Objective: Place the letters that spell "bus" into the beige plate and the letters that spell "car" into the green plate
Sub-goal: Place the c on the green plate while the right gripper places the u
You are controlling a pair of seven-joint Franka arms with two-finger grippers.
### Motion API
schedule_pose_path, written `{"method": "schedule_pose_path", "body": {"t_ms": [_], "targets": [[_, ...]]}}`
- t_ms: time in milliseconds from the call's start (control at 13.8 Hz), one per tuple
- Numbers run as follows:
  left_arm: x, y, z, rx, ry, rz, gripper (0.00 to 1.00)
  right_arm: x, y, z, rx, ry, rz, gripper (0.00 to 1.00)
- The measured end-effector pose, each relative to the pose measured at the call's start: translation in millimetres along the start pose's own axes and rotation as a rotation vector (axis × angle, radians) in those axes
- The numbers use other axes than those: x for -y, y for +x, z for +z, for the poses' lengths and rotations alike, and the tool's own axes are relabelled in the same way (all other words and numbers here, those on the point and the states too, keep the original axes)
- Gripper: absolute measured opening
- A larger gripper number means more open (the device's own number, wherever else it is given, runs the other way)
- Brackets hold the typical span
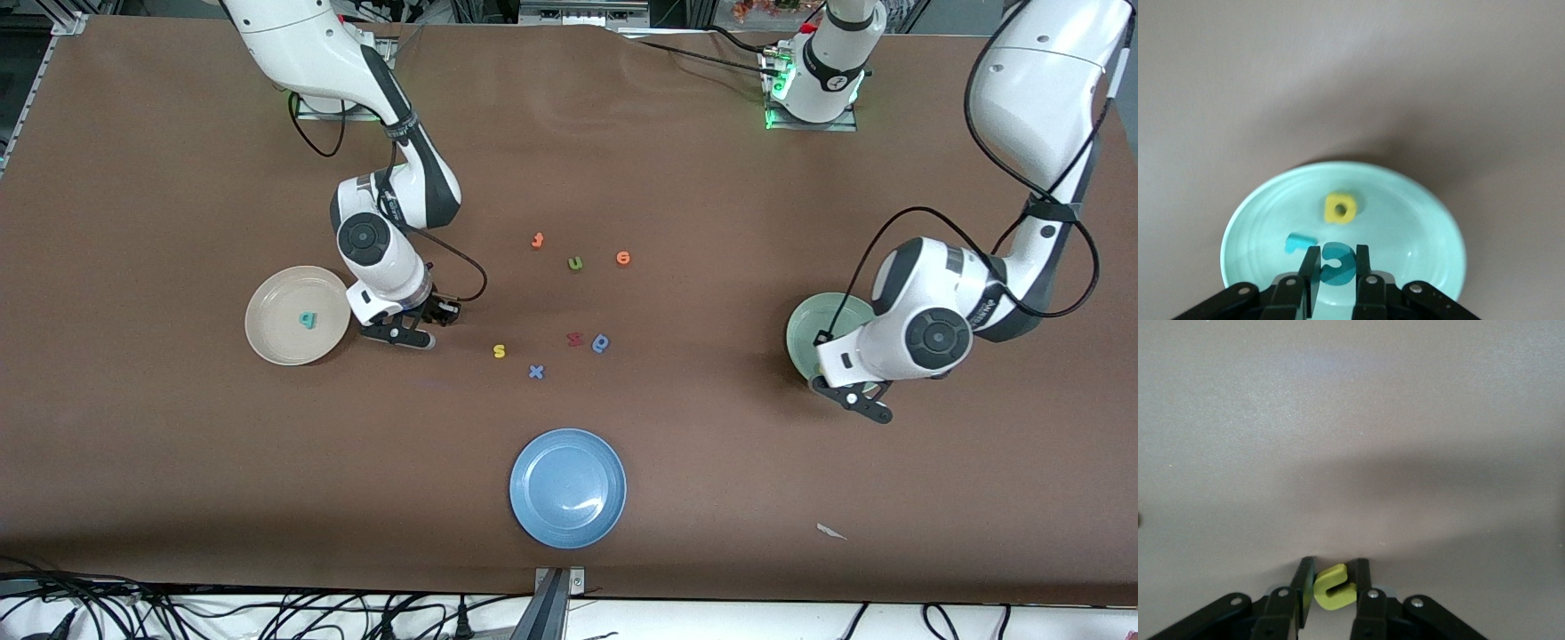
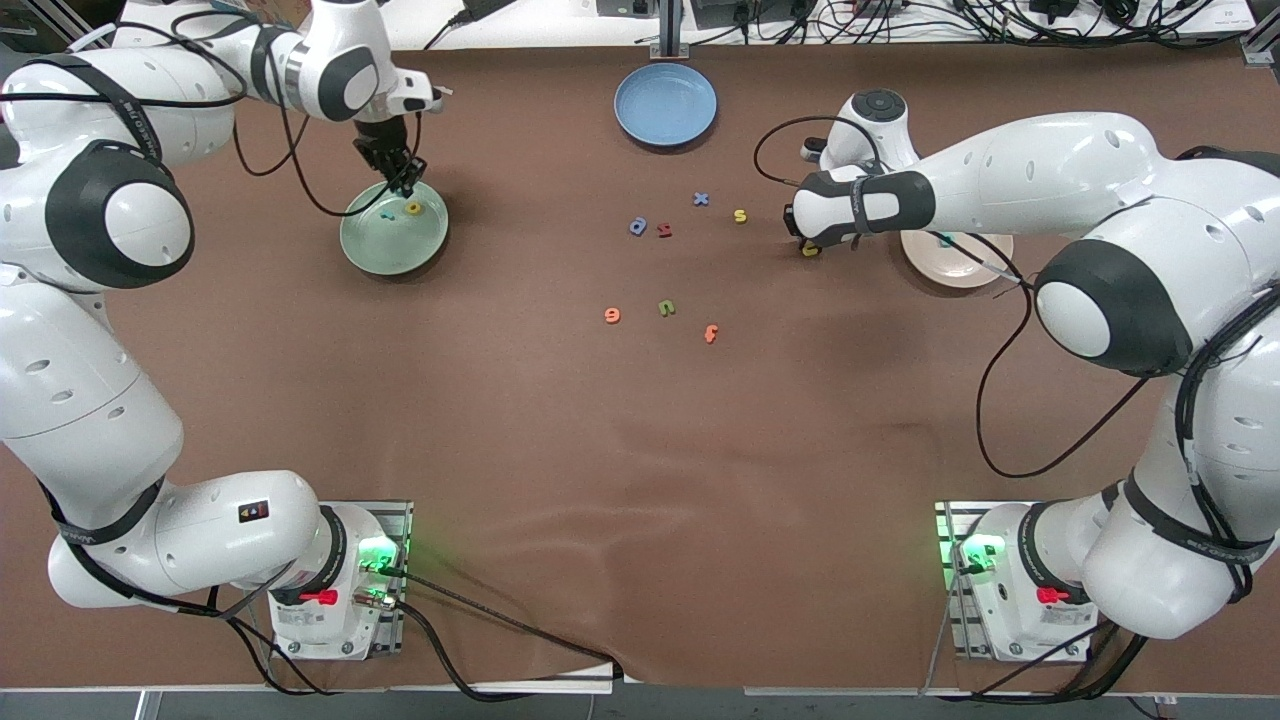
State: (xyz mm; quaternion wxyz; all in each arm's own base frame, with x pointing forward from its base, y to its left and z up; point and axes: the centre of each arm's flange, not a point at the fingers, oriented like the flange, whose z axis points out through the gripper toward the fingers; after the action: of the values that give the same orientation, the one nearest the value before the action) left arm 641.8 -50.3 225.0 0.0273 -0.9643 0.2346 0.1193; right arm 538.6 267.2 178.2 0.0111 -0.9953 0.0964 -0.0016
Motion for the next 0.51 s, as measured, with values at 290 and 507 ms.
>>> {"method": "schedule_pose_path", "body": {"t_ms": [290, 507], "targets": [[-13.3, 4.4, 2.2, 0.001, -0.008, 0.021, 0.67, 0.6, -0.2, -0.2, 0.0, 0.0, -0.002, 0.3], [-27.0, 9.6, -33.4, -0.044, 0.012, 0.039, 0.96, 3.3, 6.8, -8.9, 0.037, -0.017, -0.014, 0.3]]}}
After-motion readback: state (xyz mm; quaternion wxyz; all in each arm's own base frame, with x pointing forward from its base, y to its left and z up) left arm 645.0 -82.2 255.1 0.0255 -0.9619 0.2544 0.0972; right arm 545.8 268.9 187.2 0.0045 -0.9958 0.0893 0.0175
